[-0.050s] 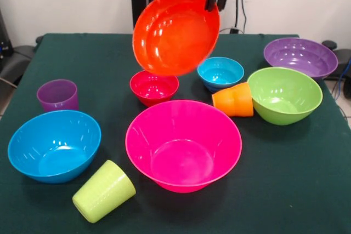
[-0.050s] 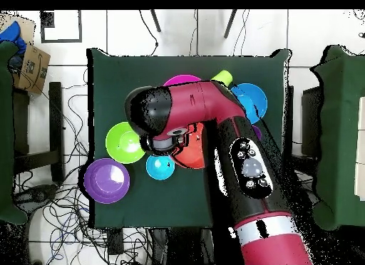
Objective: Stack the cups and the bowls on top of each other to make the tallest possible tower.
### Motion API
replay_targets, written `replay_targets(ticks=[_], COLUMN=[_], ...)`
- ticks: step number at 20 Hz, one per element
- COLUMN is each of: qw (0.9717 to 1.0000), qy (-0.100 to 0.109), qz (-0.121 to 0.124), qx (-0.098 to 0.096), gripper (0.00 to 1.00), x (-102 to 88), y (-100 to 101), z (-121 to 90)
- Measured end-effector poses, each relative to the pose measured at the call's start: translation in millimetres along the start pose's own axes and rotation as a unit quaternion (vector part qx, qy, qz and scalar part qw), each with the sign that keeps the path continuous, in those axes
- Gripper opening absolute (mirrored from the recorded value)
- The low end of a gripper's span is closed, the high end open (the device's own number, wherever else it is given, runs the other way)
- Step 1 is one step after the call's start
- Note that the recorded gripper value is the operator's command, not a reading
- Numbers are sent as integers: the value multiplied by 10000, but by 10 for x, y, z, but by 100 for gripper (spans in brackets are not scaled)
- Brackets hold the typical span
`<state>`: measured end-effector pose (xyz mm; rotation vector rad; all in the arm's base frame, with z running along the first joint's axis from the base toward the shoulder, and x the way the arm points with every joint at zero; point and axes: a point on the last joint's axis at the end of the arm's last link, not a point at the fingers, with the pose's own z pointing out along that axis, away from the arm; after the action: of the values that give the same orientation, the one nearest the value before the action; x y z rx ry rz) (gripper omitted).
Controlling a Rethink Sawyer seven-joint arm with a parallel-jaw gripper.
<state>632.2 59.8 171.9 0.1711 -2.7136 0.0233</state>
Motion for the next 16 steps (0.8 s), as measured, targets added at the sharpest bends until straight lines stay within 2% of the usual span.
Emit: replay_targets(ticks=[16], qw=[10000], qy=[84], qz=[26], qx=[46], gripper=[100], x=[49], y=[-20], z=[-68])
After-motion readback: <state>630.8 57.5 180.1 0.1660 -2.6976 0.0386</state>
